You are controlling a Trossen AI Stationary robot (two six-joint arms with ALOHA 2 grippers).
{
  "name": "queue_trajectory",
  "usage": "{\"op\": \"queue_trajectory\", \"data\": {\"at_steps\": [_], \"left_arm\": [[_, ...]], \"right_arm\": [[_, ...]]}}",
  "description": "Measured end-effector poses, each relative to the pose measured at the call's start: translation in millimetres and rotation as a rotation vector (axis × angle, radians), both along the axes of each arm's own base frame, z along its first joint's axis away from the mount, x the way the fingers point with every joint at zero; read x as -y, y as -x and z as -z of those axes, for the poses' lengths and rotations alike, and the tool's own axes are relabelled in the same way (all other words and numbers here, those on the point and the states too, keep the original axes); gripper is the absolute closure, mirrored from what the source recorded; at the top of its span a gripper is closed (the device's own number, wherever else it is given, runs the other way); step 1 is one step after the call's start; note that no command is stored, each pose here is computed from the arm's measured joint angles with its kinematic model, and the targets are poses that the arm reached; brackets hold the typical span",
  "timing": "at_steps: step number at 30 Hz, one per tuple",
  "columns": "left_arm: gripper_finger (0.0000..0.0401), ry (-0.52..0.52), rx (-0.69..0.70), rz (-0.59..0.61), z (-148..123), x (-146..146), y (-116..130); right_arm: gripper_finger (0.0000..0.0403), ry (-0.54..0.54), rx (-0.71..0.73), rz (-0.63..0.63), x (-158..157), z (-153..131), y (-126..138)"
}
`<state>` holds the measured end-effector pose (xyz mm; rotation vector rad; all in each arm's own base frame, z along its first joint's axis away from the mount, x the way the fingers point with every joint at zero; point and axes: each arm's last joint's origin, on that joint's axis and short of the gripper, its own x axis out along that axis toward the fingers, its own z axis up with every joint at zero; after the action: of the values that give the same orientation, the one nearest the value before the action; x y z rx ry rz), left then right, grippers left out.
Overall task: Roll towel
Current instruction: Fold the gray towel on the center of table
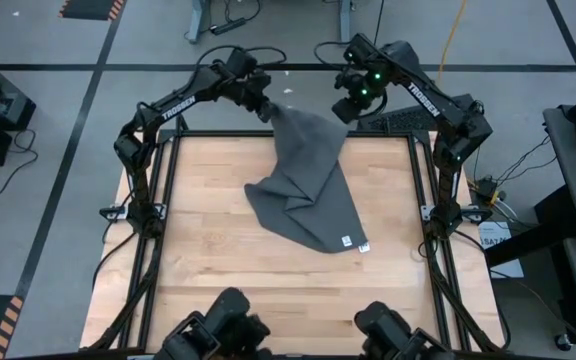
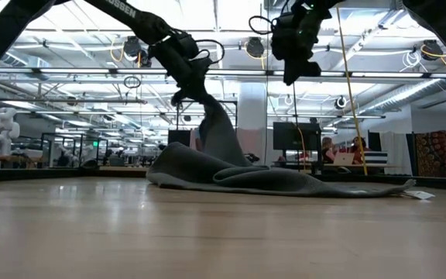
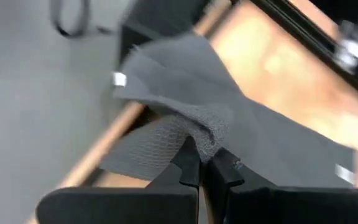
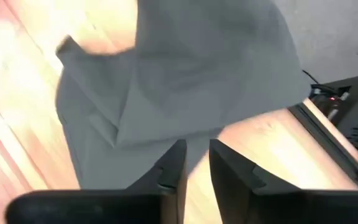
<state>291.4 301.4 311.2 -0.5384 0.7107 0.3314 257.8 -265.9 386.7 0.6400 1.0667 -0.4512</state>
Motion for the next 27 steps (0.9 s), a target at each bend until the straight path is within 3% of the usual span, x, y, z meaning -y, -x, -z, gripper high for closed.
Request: {"op": "queue_trajectory", "data": {"at_steps": [4,8,13,18,22,27], "left_arm": [[0.0399,0.169,0.065,0.153,1,18,-5],[0.0399,0.286,0.155,0.342,-8,47,-18],[0.0399,0.250,0.219,0.552,-39,96,-21],[0.0399,0.212,0.195,0.611,-63,135,-16],[0.0399,0.268,0.118,0.649,-65,167,-20],[0.0399,0.296,-0.023,0.711,-60,210,-27]], "right_arm": [[0.0319,-0.033,0.051,0.057,2,1,-7],[0.0294,-0.071,0.114,0.030,-7,-3,-16],[0.0267,-0.045,0.100,-0.093,-30,-13,-17],[0.0249,0.025,0.125,-0.267,-38,-16,-20],[0.0234,-0.029,0.241,-0.325,-37,-17,-24],[0.0216,-0.028,0.220,-0.347,-36,-3,-43]]}}
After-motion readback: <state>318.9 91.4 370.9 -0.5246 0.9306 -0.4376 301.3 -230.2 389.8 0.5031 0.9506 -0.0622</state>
